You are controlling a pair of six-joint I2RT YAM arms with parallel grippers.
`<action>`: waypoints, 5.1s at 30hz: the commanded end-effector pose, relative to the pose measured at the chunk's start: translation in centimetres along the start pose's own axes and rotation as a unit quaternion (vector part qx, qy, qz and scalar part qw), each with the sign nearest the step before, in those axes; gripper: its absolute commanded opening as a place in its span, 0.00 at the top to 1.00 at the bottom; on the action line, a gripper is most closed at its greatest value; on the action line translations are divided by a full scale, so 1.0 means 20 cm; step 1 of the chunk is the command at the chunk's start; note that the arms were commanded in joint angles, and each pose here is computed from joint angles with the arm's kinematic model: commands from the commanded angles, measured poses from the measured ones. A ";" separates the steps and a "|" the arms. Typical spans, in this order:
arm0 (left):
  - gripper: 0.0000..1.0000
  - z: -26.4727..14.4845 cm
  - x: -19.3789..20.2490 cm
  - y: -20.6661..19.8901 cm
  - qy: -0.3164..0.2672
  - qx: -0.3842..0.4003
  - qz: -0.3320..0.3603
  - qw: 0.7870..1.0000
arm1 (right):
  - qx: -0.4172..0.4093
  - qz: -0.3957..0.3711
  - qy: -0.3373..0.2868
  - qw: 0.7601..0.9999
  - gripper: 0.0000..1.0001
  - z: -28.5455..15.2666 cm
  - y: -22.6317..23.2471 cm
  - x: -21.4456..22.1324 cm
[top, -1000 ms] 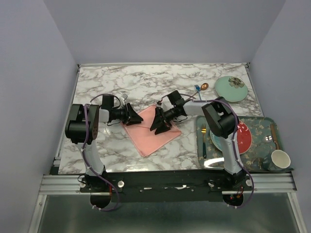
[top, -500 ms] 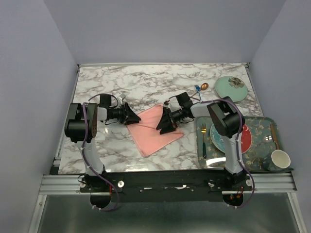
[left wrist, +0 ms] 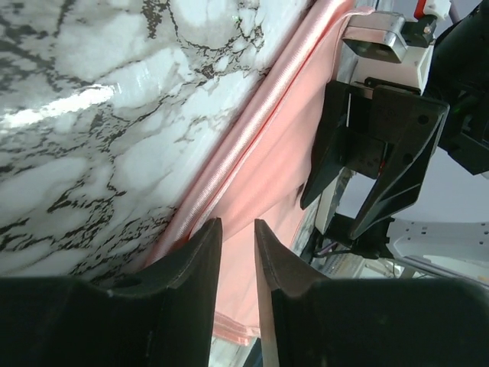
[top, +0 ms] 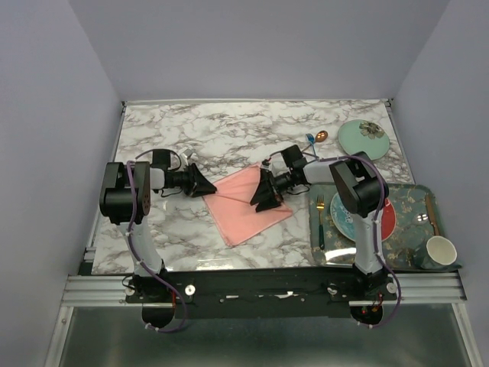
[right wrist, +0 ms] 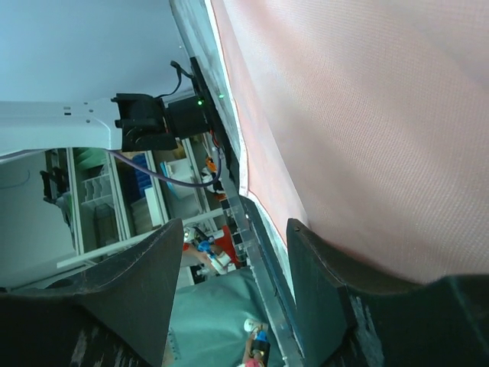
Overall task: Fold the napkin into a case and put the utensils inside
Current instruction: Smooth out the upper triangle-folded napkin at the center of the board, then pick up the upper triangle-folded napkin from the center of the board.
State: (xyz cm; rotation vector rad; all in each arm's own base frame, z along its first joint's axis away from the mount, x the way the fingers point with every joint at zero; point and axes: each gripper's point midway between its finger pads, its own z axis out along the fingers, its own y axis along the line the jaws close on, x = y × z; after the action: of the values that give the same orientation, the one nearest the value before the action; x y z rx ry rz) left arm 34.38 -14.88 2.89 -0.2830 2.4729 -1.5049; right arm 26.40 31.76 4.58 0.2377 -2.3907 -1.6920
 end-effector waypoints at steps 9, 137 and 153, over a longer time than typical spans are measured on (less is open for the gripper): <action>0.48 -0.31 -0.19 -0.26 -0.107 0.043 0.069 0.991 | 0.044 0.011 0.016 0.999 0.35 0.12 -0.07 -0.11; 0.54 -0.15 0.18 0.01 0.146 -0.197 0.278 0.929 | 0.248 -0.041 -0.044 0.967 0.32 -0.54 -0.27 -0.20; 0.54 -0.12 0.15 0.00 0.139 -0.194 0.276 0.931 | 0.153 -0.003 -0.037 0.988 0.42 -0.42 -0.13 -0.17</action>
State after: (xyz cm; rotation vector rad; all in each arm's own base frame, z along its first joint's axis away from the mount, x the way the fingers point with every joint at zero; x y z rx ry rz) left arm 29.59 -13.73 3.51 0.5697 2.7493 -0.8916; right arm 31.91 23.21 3.62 0.2171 -2.7330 -1.2660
